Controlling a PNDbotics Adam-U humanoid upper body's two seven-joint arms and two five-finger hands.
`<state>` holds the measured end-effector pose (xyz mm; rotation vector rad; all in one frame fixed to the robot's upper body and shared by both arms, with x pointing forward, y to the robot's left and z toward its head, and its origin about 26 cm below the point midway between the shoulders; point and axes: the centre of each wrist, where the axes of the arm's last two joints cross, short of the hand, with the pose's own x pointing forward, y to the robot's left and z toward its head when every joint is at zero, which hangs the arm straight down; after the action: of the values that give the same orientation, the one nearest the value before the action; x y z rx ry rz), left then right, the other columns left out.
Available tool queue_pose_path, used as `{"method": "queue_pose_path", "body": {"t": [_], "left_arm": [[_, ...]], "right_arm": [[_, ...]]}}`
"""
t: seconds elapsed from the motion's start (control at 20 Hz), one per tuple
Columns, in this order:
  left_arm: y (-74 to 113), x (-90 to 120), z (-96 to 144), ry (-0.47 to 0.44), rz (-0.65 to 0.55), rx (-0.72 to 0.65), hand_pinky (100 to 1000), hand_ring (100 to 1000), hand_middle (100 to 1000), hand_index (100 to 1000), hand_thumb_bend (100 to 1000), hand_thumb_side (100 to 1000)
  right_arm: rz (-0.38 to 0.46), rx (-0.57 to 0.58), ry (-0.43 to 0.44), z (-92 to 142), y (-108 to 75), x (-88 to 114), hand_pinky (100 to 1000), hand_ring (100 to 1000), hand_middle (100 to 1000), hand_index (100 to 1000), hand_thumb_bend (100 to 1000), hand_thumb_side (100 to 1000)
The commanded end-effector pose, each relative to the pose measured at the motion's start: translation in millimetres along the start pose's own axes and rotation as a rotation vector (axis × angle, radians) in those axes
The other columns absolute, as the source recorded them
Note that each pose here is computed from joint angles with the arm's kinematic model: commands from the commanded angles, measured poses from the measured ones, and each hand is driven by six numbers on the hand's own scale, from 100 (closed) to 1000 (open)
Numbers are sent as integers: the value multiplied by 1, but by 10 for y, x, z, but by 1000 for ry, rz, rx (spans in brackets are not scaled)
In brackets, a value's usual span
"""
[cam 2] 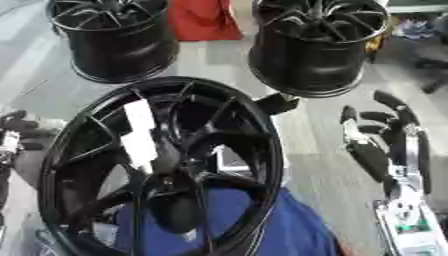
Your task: Pull the pin out of the wheel hub.
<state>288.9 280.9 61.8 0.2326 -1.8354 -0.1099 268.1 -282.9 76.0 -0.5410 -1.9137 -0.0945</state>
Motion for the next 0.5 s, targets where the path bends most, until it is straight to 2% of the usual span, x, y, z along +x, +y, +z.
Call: {"method": "queue_pose_path", "body": {"t": [0.05,0.5], "left_arm": [[32,73,-31,-29,-11,9,607,676,633,815,187,645],[59,97,-48,-40,-24,8,608,676,635,816,185,638]], "right_arm": [[1,-4,-36,-38,-22,80,584,686,803,807,323,259],[3,-4,-37,-40,-22,81,584,686,803,808,324,256]]}}
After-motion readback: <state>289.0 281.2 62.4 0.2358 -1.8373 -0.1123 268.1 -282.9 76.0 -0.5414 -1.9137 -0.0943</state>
